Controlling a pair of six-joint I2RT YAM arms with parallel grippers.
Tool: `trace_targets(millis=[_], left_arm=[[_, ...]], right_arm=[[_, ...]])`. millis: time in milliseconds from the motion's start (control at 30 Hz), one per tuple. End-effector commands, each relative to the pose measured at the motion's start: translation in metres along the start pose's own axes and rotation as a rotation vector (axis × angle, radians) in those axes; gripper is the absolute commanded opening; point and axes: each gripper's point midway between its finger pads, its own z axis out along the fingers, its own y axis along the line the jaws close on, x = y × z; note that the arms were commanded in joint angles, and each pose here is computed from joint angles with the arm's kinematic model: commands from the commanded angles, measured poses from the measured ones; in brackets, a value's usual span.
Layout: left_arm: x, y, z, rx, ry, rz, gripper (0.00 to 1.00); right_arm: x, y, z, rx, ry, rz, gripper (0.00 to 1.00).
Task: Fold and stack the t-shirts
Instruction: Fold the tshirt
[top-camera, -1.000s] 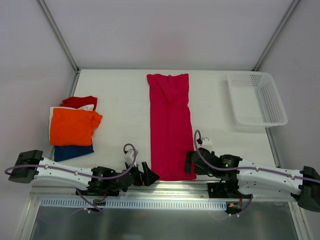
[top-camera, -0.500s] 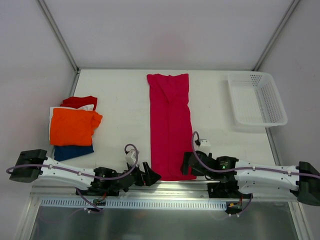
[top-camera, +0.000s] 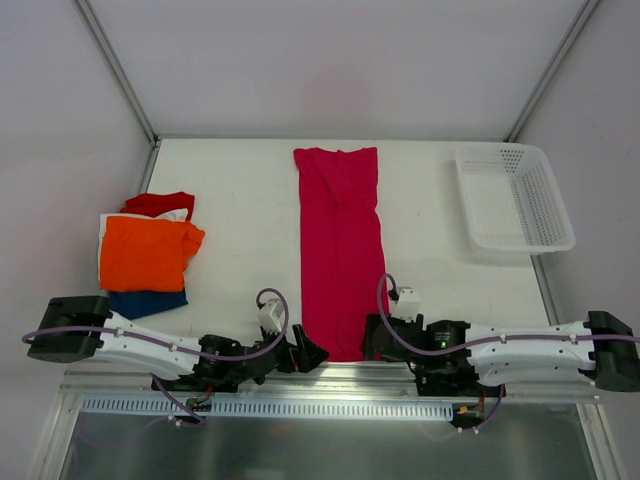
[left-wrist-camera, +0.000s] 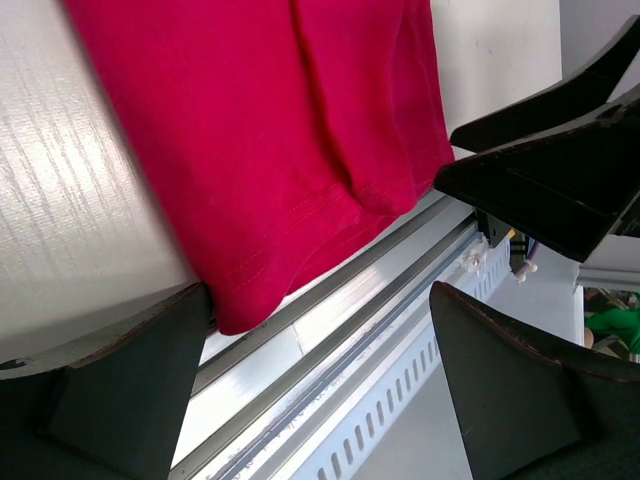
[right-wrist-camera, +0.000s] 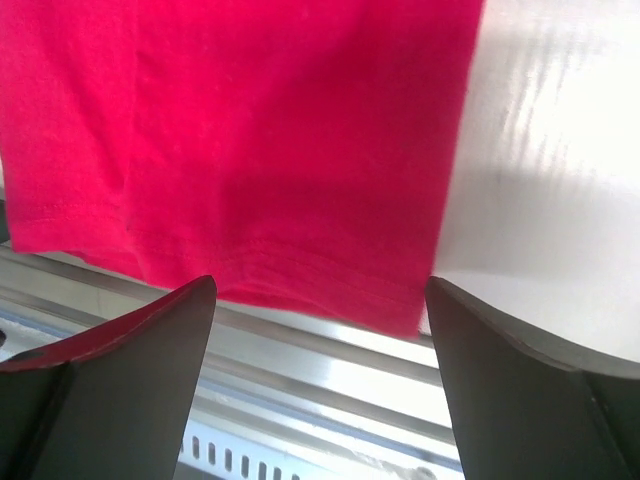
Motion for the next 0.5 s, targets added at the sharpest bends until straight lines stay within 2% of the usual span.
trace_targets(millis=[0, 133, 467], left_arm=[[0.012, 0.003, 0.000, -0.027, 0.053, 0.022, 0.92], [0.015, 0.002, 0.002, -0.031, 0.061, 0.025, 0.92], [0.014, 0.008, -0.002, -0.032, 0.062, 0.014, 0.91]], right_arm=[[-0.019, -0.001, -0.019, 0.051, -0.072, 0.027, 0.90], [-0.019, -0.006, -0.026, 0.072, -0.077, 0.012, 0.90], [0.000, -0.009, -0.010, 0.090, -0.036, 0.026, 0.90]])
